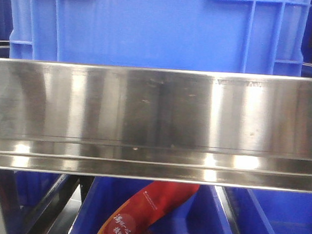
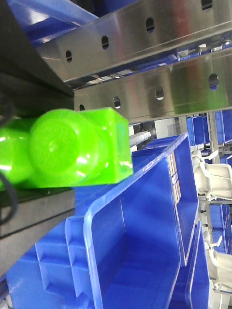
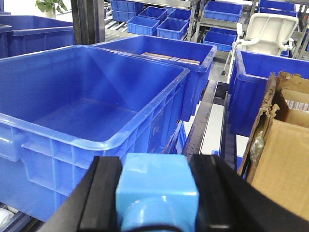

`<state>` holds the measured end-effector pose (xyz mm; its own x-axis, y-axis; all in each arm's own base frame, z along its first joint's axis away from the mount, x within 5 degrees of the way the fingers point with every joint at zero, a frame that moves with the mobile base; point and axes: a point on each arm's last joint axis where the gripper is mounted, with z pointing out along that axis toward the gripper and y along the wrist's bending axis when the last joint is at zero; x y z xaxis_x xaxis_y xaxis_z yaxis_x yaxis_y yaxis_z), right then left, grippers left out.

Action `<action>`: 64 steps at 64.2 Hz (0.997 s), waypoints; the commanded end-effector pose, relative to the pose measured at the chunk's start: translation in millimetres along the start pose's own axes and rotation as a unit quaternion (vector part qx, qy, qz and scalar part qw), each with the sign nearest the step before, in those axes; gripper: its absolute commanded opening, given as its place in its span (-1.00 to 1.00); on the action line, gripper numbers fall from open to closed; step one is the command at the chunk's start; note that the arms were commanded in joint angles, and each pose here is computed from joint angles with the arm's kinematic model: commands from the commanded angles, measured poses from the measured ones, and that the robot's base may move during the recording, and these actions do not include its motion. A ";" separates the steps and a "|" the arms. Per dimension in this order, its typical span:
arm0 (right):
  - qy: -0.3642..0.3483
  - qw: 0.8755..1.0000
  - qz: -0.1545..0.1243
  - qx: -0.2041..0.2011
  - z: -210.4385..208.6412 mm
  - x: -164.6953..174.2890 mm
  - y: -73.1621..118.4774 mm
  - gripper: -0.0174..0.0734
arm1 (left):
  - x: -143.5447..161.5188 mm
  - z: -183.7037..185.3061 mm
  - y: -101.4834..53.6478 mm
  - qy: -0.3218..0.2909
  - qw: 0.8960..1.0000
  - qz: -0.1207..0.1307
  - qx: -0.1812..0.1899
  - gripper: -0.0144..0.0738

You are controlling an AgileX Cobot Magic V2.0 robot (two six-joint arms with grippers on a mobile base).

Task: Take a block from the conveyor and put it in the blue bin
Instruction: 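Lower the green block into the blue bin with the left gripper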

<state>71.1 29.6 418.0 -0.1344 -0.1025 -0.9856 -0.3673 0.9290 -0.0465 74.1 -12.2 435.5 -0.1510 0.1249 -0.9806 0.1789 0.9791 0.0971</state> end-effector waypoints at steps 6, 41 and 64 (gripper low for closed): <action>-0.012 1.000 -0.003 0.005 0.2 -2.3 -1.0 -0.96 | -1.5 -1.0 -0.4 -0.012 1.000 -0.003 0.002 -0.92; -0.016 1.000 0.004 0.001 0.5 -3.5 -0.3 -0.96 | -8.0 -1.3 -0.1 -0.042 0.999 -0.003 0.001 -0.92; -0.017 0.998 0.010 -0.060 30.4 -55.1 4.9 -0.96 | -63.7 40.6 -26.3 -0.016 0.991 0.058 0.123 -0.92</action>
<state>91.6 42.3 452.2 -0.1303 -0.0717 -0.9889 -0.4380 0.8990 -0.0075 103.3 -37.2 477.5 -0.0699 0.2062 -0.9760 0.3556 0.9193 0.1688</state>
